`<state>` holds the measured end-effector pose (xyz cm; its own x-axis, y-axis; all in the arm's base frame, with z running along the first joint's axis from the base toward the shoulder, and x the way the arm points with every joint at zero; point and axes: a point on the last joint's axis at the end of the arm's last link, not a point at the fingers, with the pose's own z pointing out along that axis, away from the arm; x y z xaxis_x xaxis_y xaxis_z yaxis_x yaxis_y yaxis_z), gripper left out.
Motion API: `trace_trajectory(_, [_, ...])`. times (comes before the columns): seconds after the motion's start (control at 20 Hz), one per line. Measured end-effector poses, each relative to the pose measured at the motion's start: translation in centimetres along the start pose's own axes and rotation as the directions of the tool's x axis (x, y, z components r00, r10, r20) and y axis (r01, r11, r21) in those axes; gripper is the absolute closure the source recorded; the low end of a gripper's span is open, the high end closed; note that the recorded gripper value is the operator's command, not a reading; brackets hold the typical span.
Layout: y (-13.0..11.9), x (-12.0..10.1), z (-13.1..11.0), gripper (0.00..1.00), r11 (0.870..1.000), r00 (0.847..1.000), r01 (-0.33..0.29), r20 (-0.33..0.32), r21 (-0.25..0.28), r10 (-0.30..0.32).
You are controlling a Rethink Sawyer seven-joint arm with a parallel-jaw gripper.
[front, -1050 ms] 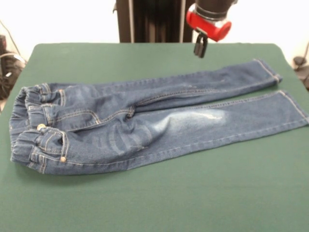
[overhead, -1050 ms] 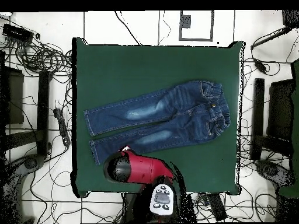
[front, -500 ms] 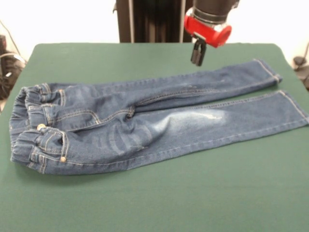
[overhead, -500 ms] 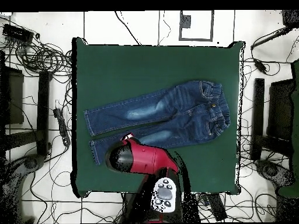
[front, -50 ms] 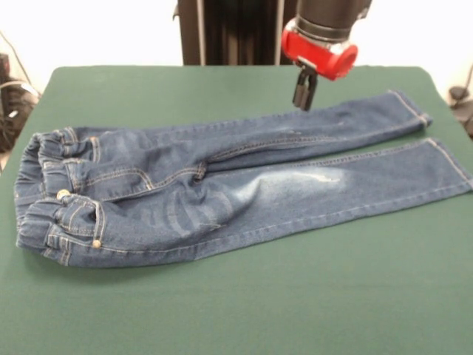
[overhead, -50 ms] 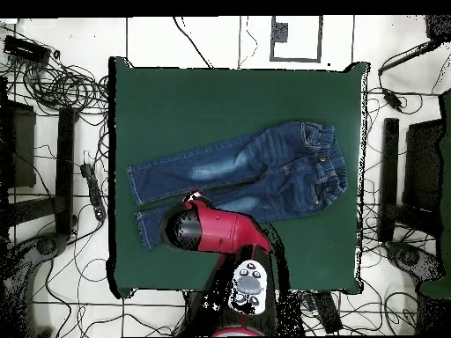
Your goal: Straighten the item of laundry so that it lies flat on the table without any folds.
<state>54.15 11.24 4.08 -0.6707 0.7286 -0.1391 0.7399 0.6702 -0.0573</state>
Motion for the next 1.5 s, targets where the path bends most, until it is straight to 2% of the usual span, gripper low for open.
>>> trace_trajectory(0.4, [1.1,-1.0,-0.6,1.0,1.0,1.0,0.001,-0.012,0.008,-0.001])
trace_trajectory(0.7, [2.9,-2.3,-1.4,1.0,1.0,0.999,0.007,-0.032,0.024,-0.007])
trace_trajectory(1.15, [6.2,-5.0,-1.8,1.0,1.0,1.0,0.016,0.009,-0.017,-0.016])
trace_trajectory(1.5, [7.9,-6.9,-0.9,1.0,0.999,0.999,0.018,0.034,-0.037,-0.017])
